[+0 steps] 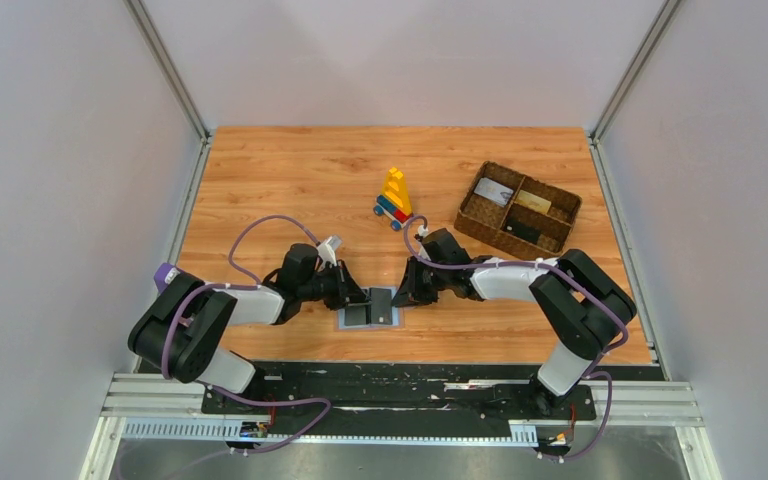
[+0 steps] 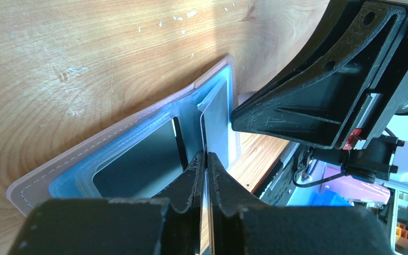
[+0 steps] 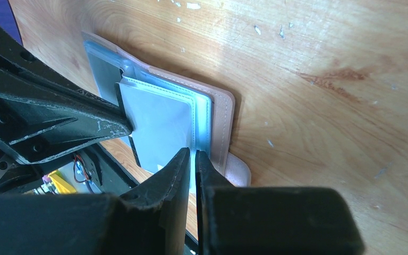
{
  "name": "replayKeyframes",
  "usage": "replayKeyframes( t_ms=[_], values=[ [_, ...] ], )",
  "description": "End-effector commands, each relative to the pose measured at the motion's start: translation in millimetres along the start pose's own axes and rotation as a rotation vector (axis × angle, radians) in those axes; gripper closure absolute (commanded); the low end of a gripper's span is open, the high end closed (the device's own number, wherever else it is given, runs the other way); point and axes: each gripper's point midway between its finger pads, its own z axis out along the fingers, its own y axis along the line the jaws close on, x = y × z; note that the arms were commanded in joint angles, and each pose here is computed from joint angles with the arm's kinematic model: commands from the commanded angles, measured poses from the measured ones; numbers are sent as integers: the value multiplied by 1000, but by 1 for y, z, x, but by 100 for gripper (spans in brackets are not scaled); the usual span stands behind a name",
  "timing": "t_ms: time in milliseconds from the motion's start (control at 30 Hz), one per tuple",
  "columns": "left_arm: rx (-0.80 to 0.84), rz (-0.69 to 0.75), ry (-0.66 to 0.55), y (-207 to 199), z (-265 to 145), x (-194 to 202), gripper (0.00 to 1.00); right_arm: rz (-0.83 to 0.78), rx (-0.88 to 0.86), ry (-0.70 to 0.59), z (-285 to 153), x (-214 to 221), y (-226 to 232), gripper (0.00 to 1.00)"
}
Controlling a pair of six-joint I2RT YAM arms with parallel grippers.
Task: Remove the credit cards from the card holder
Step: Remove the credit card from the card holder.
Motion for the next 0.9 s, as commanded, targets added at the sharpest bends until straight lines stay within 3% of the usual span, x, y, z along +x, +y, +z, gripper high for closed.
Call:
replayKeyframes(
  t_ms=[0,100,200,400,500,867],
  values=[
    [31,36,-20,-7,0,-7,88,-33,-18,-35,-5,-7,4,89],
    [28,35,-22,-7,0,-7,89,-33,-17,-34,-5,-7,4,89],
    [28,36,-23,-7,0,-7,82,-34,-18,-34,-5,-7,4,89],
    [23,32,-25,-5,-1,-6,95,-33,-17,-36,-5,-7,4,89],
    [29,35,-32,-7,-1,-7,86,-33,-16,-36,-5,-7,3,89],
    [28,42,-51,-9,-4,-10,87,-33,-14,-33,-4,-7,3,89]
  ],
)
